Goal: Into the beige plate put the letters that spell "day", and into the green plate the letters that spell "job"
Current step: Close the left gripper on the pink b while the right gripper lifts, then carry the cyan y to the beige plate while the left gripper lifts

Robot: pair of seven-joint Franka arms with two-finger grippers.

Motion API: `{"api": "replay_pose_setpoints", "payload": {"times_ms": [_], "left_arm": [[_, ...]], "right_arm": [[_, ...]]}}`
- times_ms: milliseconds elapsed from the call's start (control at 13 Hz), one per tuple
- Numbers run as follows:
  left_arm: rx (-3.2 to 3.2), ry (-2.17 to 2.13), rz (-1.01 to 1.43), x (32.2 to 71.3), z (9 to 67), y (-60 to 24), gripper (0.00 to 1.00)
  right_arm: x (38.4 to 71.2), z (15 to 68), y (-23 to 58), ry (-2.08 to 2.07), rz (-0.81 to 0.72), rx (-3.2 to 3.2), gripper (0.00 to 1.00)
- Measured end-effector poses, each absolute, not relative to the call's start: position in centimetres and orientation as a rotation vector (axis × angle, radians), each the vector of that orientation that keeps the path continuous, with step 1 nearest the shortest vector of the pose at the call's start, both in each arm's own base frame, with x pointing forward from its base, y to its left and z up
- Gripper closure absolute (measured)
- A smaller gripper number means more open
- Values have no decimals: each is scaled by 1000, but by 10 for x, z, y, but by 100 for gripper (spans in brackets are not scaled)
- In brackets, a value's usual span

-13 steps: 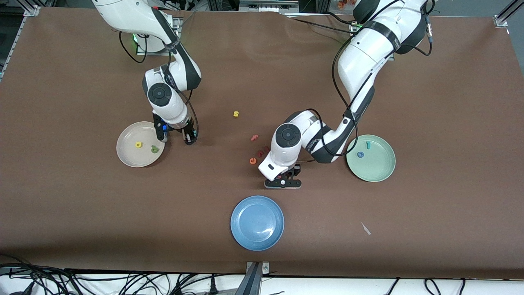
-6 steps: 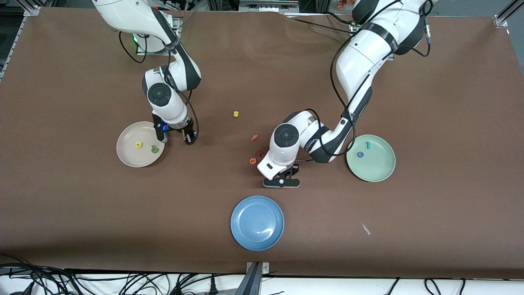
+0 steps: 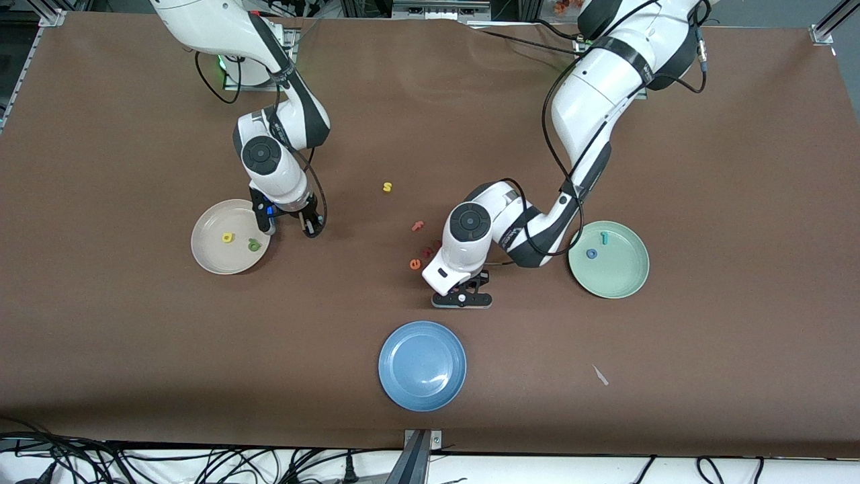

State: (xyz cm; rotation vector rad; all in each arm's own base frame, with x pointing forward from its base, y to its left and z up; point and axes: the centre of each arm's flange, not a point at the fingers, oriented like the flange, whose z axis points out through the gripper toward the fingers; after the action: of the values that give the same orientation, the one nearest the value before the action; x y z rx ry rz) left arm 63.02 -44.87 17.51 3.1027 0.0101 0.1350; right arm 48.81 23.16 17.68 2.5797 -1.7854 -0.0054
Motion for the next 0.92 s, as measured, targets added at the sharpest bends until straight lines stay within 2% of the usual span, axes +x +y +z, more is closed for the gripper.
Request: {"api": "replay_pose_setpoints", "payload": {"times_ms": [308, 617, 925], "left_arm": [[3104, 32, 159, 640, 196, -443, 75], [3169, 22, 122, 648, 242, -425, 75], [3215, -65, 76, 652, 268, -391, 75]], "right_arm": [[498, 188, 239, -1632, -91, 2591, 74], [525, 235, 253, -1375, -252, 2600, 74], [546, 254, 201, -908, -402, 2732, 74]]}}
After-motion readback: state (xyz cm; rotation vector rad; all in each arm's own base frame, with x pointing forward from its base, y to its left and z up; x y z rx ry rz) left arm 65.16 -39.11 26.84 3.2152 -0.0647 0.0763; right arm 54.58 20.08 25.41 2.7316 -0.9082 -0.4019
